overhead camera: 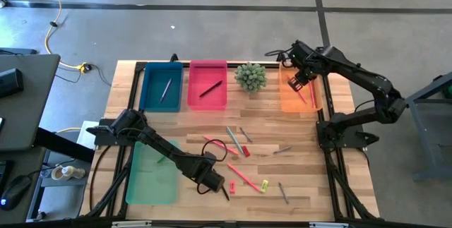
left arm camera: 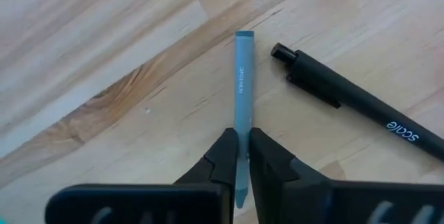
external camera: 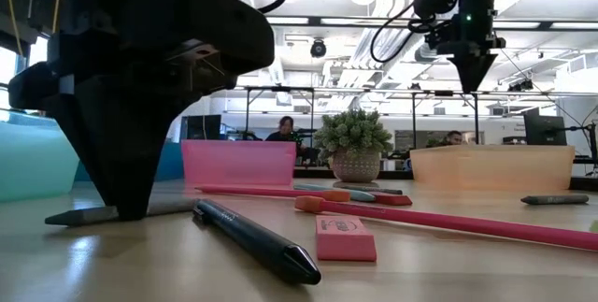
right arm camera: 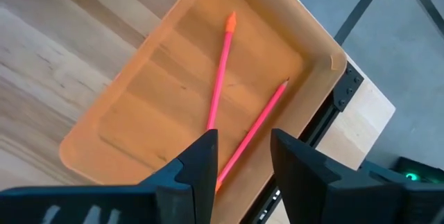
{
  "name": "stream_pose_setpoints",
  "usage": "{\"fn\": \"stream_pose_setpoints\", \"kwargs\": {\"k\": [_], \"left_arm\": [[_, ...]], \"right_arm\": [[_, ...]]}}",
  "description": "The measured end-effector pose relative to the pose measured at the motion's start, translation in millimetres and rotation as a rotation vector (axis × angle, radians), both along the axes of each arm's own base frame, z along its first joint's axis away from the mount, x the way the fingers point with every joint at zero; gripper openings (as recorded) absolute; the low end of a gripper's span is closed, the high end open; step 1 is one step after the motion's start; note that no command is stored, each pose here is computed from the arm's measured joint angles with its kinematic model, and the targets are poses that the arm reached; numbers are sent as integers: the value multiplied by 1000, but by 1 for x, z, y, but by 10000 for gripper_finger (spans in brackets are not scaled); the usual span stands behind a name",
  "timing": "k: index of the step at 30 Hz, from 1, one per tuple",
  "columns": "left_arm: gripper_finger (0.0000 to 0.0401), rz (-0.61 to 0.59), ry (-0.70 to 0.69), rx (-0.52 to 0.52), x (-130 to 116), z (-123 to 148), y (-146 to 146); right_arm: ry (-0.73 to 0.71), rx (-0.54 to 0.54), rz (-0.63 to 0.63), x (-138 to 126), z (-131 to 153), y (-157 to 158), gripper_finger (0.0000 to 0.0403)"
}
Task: Sort crayons/erasers/pens/pencils in bins
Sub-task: Put the gray crayon into the blue bin
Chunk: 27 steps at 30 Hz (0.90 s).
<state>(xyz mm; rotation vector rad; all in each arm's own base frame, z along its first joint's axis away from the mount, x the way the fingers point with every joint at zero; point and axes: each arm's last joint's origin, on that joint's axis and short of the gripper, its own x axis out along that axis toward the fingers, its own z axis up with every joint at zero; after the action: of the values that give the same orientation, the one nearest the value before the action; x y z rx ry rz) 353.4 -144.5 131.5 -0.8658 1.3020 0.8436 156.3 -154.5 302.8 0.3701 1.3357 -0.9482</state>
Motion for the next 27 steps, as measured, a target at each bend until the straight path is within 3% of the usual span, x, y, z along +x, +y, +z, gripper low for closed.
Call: {"fn": "stream_pose_setpoints", "kwargs": {"k": [7,15,22,27], "left_arm": [[3,-22,-27,23,-7,19,4],[3,32,-229,128,-18,85,24],[3,94,-351,283,-46,144,59],[3,108,-445,329,-66,178,77]], "right_arm": [[-16,-14,9,-5,6,5,124],[-63,-56,9,-15,17,13,124],[-104,-78,11,-21,25,20,124],[-123,-87,17,-24,28,24,124]]}}
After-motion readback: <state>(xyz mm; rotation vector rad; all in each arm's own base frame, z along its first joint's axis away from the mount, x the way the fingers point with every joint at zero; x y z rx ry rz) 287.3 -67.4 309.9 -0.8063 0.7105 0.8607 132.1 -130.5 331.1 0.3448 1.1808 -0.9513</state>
